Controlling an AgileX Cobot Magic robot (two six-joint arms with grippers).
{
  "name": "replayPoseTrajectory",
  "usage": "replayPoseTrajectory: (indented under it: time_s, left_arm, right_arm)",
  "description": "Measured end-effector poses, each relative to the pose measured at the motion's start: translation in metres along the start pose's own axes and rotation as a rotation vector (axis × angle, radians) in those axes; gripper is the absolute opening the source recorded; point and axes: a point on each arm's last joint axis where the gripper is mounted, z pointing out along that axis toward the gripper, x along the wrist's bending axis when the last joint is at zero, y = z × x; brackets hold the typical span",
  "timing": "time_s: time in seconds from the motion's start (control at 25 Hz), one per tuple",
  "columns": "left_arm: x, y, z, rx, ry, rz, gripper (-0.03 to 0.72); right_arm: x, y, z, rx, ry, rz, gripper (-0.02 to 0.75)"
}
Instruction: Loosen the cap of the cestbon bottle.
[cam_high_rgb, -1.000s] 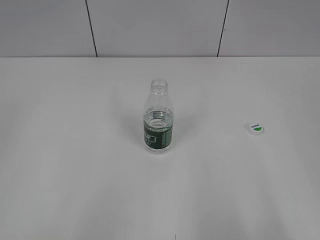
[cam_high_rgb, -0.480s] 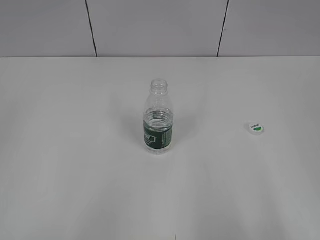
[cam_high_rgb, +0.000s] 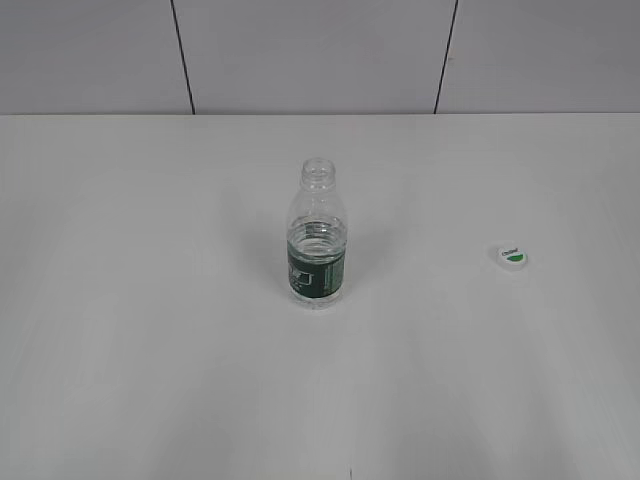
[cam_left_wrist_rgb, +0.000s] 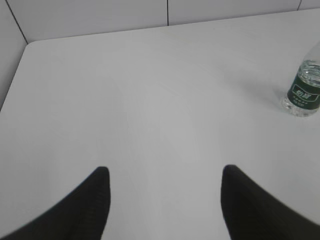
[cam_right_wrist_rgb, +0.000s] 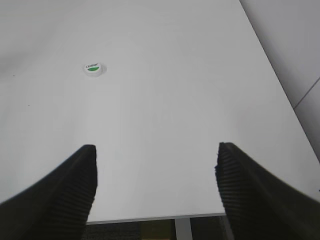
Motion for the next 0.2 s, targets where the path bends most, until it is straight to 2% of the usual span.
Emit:
replayPoseTrajectory:
  time_s: [0.2]
  left_arm:
    - [0.0000, 0.0000, 0.0000, 0.000, 0.000, 0.000, 0.435]
  right_arm:
    - [0.0000, 0.0000, 0.0000, 0.000, 0.000, -0.001, 0.564]
